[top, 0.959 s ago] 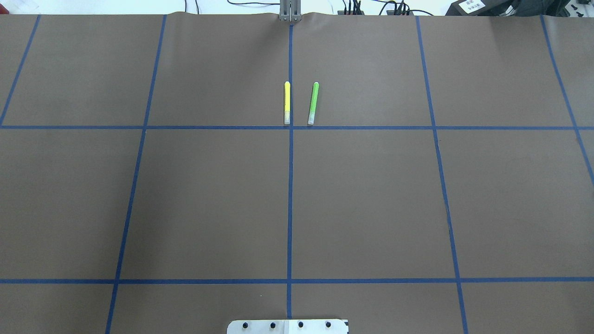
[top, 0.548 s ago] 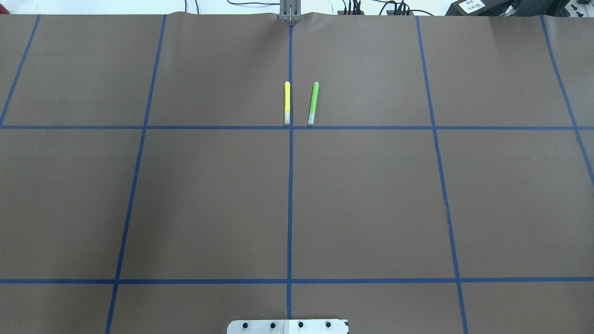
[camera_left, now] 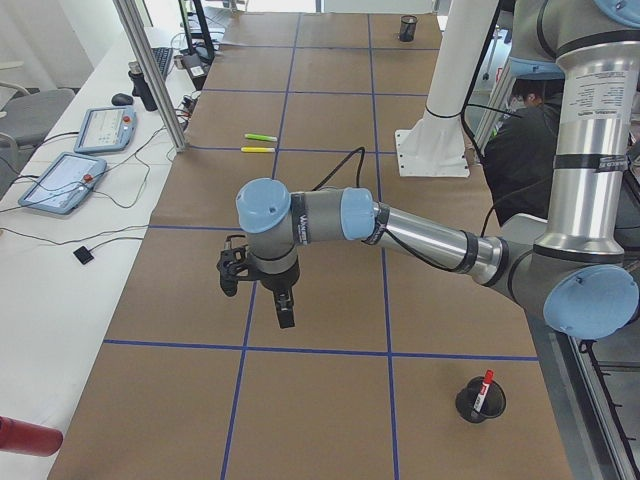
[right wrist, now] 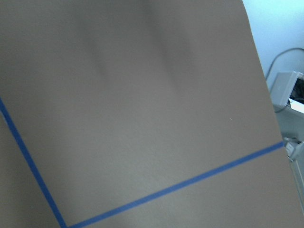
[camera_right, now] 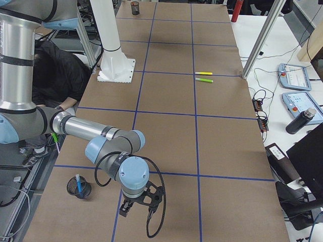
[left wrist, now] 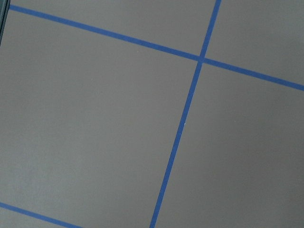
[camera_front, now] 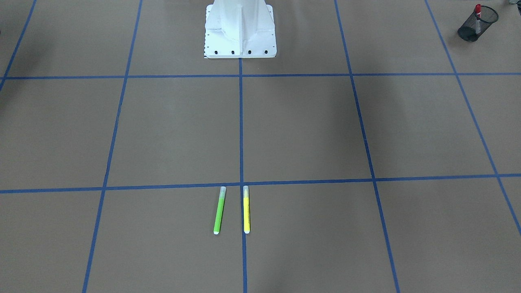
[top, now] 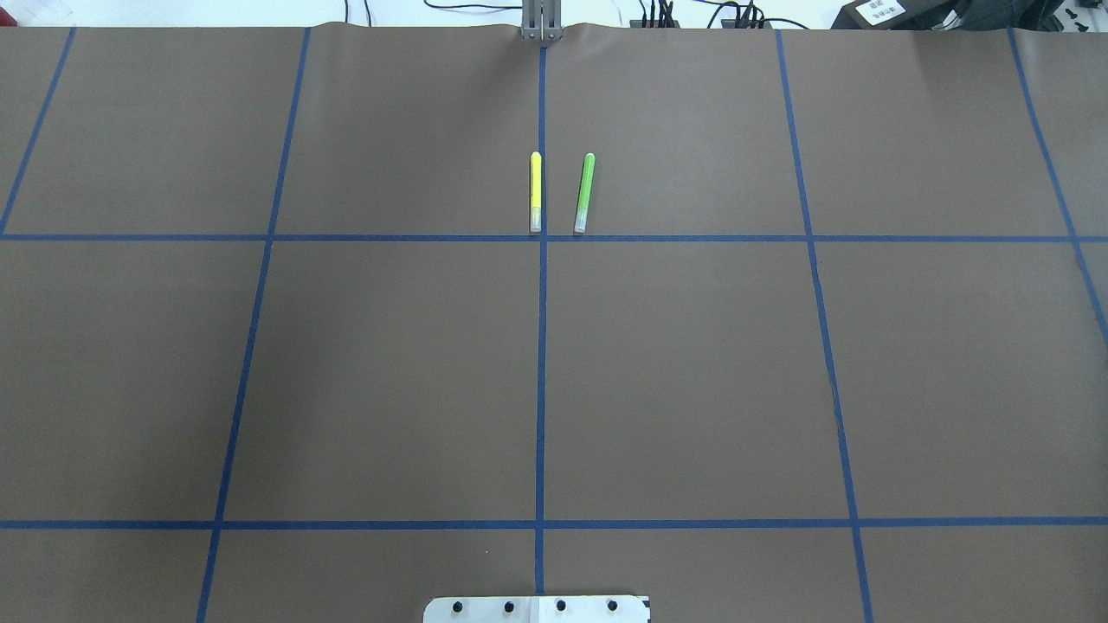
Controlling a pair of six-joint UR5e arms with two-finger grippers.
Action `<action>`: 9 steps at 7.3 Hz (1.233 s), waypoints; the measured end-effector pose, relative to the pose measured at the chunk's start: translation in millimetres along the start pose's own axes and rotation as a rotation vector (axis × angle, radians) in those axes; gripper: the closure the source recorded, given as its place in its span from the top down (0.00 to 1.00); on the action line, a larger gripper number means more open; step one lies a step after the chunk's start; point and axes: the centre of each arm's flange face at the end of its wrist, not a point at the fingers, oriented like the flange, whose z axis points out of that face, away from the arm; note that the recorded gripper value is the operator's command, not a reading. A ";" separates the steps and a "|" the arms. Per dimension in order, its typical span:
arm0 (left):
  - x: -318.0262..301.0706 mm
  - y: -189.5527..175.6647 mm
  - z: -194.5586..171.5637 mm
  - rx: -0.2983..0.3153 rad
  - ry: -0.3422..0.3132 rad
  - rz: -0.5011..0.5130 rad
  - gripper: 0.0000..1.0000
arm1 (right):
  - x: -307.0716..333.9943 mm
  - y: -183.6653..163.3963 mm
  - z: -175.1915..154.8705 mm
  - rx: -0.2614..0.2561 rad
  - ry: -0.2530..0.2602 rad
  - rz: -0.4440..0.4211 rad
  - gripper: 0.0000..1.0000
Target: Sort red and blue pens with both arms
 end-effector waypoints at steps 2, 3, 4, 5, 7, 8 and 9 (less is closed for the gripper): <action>-6.0 -21.7 21.8 0.069 0.007 0.056 1.00 | -34.2 -23.3 -8.2 0.057 -0.066 -0.050 1.00; -11.6 -28.4 31.5 0.096 0.011 0.060 1.00 | -58.2 -39.7 -12.7 0.074 -0.066 -0.051 1.00; -14.4 -32.1 37.8 0.111 0.014 0.068 1.00 | -89.0 -56.8 -11.8 0.093 -0.056 -0.058 1.00; -14.7 -33.7 40.8 0.118 0.015 0.075 1.00 | -120.2 -71.0 -8.0 0.114 -0.041 -0.079 1.00; -11.0 -36.0 40.3 0.146 0.018 0.104 1.00 | -168.9 -91.3 -3.9 0.147 0.011 -0.132 1.00; -8.0 -36.8 39.3 0.160 0.021 0.119 1.00 | -184.0 -96.8 -6.4 0.156 0.014 -0.150 1.00; -4.7 -36.9 40.4 0.163 0.022 0.128 1.00 | -191.6 -99.1 -7.5 0.157 0.010 -0.157 1.00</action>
